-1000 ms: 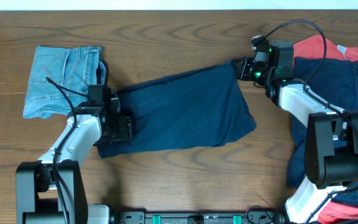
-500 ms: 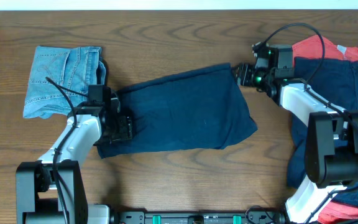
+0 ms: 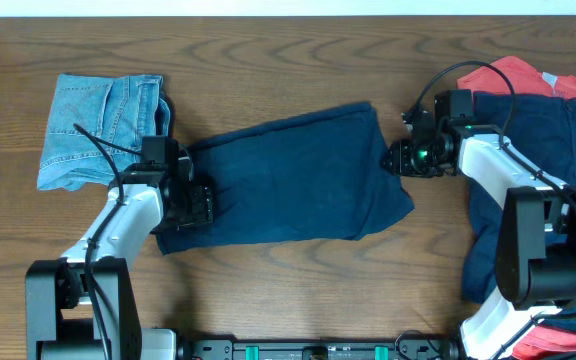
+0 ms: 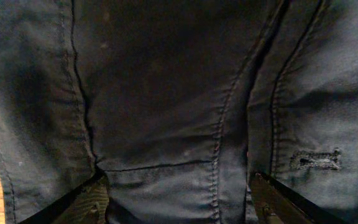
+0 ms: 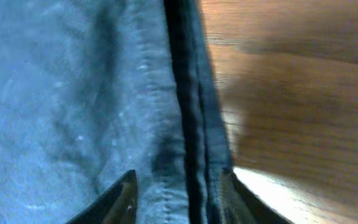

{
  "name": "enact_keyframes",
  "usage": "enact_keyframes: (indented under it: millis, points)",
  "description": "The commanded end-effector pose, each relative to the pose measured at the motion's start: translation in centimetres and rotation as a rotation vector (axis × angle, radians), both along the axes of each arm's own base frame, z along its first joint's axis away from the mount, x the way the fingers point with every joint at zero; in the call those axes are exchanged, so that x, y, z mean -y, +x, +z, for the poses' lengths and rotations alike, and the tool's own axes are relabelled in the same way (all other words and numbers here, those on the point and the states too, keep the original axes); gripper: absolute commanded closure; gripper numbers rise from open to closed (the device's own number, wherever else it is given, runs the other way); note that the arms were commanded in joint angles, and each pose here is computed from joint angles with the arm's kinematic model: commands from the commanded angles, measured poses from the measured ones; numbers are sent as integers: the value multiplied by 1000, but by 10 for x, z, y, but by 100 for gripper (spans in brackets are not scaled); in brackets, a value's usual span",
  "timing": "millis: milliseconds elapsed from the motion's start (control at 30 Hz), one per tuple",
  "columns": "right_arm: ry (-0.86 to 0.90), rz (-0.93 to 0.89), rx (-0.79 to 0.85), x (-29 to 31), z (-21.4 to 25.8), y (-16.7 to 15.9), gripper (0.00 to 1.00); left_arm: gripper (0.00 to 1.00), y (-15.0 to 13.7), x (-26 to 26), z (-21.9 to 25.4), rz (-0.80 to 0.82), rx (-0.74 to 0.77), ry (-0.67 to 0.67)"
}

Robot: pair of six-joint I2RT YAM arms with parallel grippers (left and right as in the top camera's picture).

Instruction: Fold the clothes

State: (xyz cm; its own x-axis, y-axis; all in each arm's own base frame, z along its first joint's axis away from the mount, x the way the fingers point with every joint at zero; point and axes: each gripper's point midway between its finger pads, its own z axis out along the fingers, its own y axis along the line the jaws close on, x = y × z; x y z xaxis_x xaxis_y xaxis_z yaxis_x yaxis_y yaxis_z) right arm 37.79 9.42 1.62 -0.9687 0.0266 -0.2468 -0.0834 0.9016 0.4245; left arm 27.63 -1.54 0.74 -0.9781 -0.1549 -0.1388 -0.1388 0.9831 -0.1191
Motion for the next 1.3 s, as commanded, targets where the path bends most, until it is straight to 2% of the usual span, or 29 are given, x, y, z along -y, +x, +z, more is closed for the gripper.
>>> enact_keyframes:
  millis: [0,67,100,200,300,400,500,633,667,700,767,833,900,1100,1267]
  points:
    - [8,43,28,-9,8,1,81,25,8,-5,7,6,29,19]
    - [7,44,25,-10,8,0,91,25,9,-5,7,6,29,19]
    - [7,44,22,-10,7,0,93,25,9,-5,7,6,29,19]
    - [6,44,5,-10,6,-4,93,25,9,-5,7,6,32,19]
    - [4,45,-7,-9,5,-7,98,25,10,-5,7,6,33,19]
    - [3,58,4,-9,6,-6,99,25,9,-5,7,6,33,19]
    - [-91,37,87,13,15,15,99,25,9,-5,7,6,33,19]
    - [-117,-11,182,35,41,46,99,25,9,-5,7,6,33,19]
    - [-118,-22,202,39,49,53,93,25,9,-5,7,6,33,19]
    - [-118,-30,218,43,54,58,82,25,9,-5,7,6,33,19]
    - [-100,-33,221,43,62,61,65,25,9,-5,7,6,33,19]
    - [-52,-18,171,37,66,51,55,25,9,-5,7,6,32,19]
    - [-33,-11,77,34,60,31,55,25,9,-5,7,6,32,19]
    - [-31,20,-211,27,29,-42,61,25,9,-5,7,6,33,19]
    - [-10,47,-311,17,6,-78,70,25,10,-5,7,6,36,19]
